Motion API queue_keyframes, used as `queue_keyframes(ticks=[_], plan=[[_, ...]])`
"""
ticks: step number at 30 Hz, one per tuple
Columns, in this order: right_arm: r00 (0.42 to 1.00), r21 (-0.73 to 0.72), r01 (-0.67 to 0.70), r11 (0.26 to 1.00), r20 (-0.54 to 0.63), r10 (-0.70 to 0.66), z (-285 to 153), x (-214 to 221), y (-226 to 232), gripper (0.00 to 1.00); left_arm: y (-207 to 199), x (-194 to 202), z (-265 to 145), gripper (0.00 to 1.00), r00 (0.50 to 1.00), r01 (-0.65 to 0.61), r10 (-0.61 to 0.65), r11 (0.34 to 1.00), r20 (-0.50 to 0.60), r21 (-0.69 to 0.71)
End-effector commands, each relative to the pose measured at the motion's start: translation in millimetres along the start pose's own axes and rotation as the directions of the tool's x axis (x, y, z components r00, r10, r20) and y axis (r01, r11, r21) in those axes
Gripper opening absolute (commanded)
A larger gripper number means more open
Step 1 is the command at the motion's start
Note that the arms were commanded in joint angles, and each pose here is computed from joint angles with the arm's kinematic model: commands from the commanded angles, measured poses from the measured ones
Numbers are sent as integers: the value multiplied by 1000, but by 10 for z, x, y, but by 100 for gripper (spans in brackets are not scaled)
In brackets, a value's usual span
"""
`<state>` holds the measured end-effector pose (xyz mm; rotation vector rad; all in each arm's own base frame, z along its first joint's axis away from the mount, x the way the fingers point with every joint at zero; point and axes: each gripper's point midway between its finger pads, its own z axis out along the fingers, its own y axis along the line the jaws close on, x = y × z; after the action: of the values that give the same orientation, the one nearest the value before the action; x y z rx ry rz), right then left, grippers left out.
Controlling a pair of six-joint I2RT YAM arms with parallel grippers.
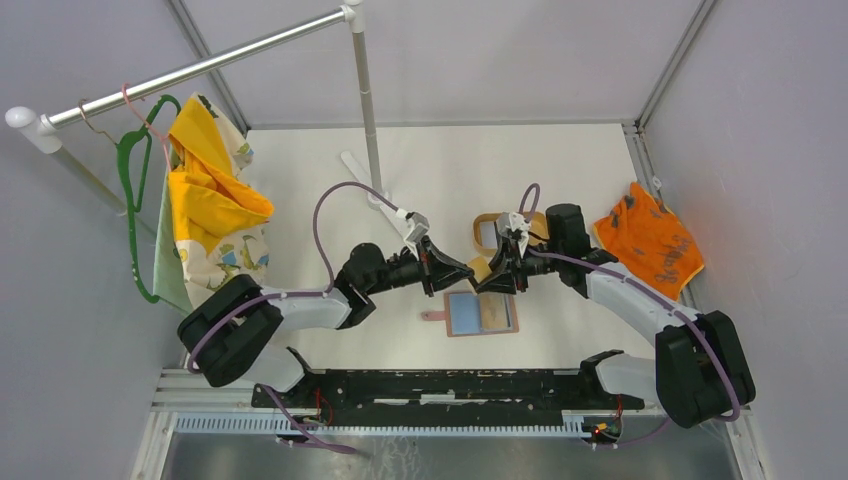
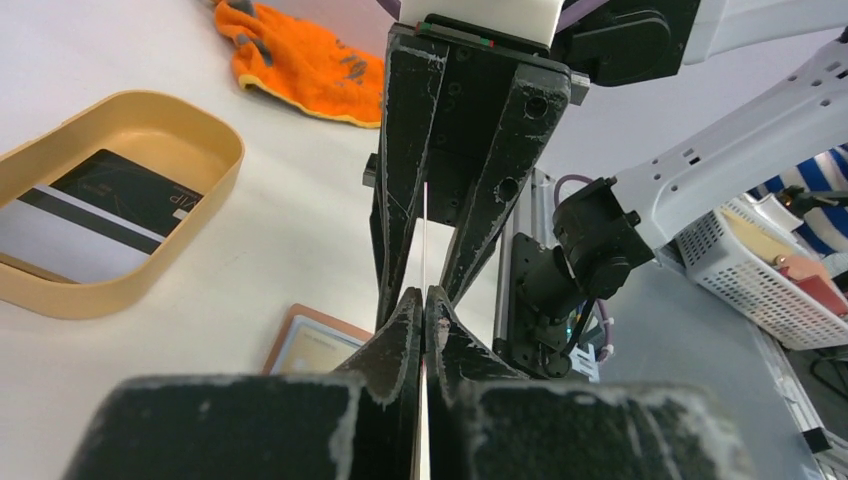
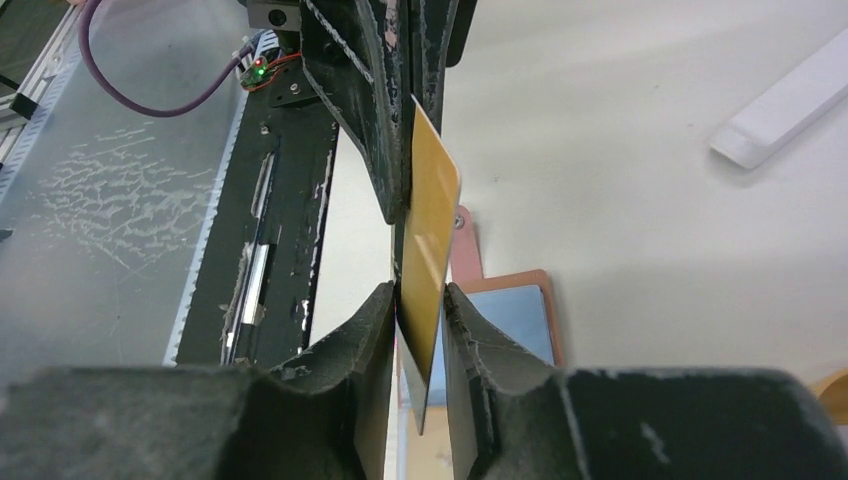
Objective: Put the credit cards into the card holder
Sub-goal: Pick up the credit card from the storage box.
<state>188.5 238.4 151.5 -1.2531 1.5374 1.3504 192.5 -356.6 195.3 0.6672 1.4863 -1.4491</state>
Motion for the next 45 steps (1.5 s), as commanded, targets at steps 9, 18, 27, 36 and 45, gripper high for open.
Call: queue_keyframes(ticks=[9, 18, 27, 36, 45], plan=[[997, -37, -5, 999, 76, 7, 15, -294, 66, 0, -129, -164, 40, 36, 998, -52, 53, 998, -41, 27], [992, -33, -42, 999, 118, 46, 1, -396, 108, 0, -265, -370, -36, 41, 992, -18, 8, 997, 123, 76], [991, -37, -57, 998, 119, 61, 7, -374, 117, 0, -263, -429, 15, 19, 992, -6, -4, 997, 130, 78], [991, -38, -67, 997, 114, 71, 26, -339, 112, 0, -236, -463, 53, 14, 991, 2, -11, 998, 135, 65], [993, -30, -60, 998, 103, 63, 33, -294, 84, 29, -231, -440, 52, 2, 993, 1, -9, 998, 122, 62]])
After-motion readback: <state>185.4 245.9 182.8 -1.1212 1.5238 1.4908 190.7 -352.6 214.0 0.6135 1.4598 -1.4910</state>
